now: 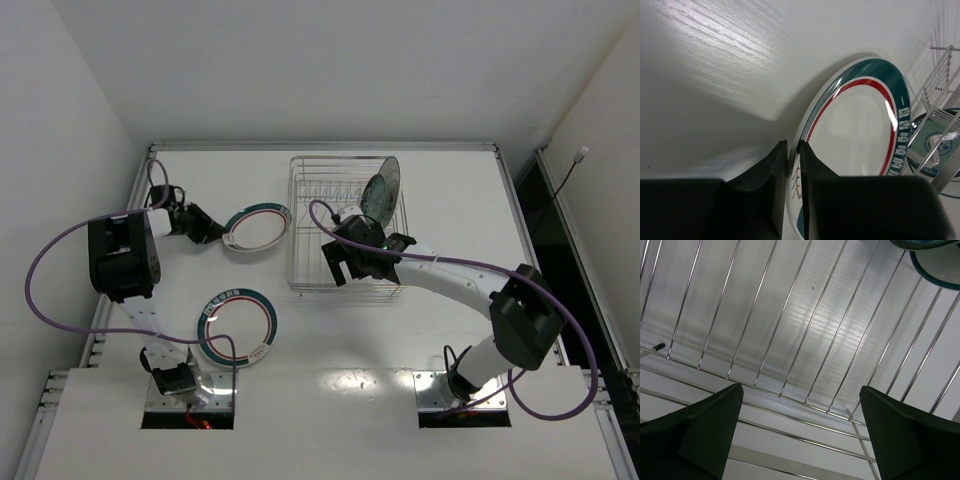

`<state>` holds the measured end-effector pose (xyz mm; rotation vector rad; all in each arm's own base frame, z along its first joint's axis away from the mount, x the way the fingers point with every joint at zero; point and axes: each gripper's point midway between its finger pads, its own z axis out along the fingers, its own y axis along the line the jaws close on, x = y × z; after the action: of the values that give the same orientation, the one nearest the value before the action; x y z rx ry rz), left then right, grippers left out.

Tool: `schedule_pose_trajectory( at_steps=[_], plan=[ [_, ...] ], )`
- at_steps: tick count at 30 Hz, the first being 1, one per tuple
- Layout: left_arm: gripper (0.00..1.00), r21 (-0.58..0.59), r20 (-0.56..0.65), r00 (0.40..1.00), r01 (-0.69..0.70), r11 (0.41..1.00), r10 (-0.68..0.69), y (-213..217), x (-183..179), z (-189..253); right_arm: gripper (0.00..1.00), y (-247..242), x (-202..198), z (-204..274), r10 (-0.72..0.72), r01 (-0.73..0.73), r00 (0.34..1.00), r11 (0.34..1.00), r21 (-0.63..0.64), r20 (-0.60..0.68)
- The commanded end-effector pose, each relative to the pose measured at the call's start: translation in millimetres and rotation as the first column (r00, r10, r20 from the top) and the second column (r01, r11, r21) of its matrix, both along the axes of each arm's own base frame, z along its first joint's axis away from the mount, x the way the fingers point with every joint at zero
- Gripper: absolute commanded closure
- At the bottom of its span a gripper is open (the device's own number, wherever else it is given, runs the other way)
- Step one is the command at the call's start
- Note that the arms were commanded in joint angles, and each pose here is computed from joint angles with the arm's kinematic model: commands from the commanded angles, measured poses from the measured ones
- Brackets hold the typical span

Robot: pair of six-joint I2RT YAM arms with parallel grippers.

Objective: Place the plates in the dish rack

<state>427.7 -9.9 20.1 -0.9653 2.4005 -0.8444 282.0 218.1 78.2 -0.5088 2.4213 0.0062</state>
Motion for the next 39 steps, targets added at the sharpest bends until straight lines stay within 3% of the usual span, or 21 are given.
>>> schedule_pose_trajectory(
  at_steps=[1,9,14,18,21,28,29,33,38,39],
  plan=[
    [1.0,0.066,0.036,0.999,-0.021,0.998,0.018,10,5,16,0.0,14,9,21,0.015,-0.018,0.998,0.998,0.059,0.054],
    [1.0,0.101,0.237,0.972,-0.032,0.994,0.007,11,14,76,0.0,16,8,20,0.023,-0.025,0.999,0.997,0.075,0.038],
    [1.0,0.099,0.362,0.932,-0.007,0.995,-0.029,4,18,110,0.0,32,9,59,0.068,-0.08,0.995,0.982,0.17,0.075],
    [1.0,0.072,0.441,0.896,0.028,0.997,-0.057,-4,19,131,0.0,70,8,104,0.15,-0.178,0.984,0.894,0.411,0.1],
    [1.0,0.017,0.489,0.869,0.074,0.997,-0.072,-15,19,141,0.0,95,6,129,0.229,-0.261,0.965,0.831,0.491,0.125],
    [1.0,-0.032,0.61,0.787,0.146,0.989,-0.096,-32,8,175,0.0,103,32,167,0.201,-0.262,0.965,0.76,0.594,0.169],
    [1.0,-0.027,0.647,0.755,0.164,0.986,-0.108,-34,7,185,0.0,104,37,174,0.199,-0.266,0.964,0.752,0.603,0.178],
    [1.0,-0.006,0.679,0.726,0.154,0.988,-0.109,-34,3,199,0.0,98,50,184,0.2,-0.262,0.965,0.726,0.636,0.169],
    [1.0,0.111,0.61,0.786,0.04,0.993,-0.1,-12,5,193,0.08,90,54,165,0.241,-0.215,0.968,0.677,0.704,0.064],
    [1.0,0.147,0.584,0.809,-0.024,0.989,-0.067,0,9,187,0.09,95,49,163,0.295,-0.244,0.954,0.639,0.729,0.06]
  ],
)
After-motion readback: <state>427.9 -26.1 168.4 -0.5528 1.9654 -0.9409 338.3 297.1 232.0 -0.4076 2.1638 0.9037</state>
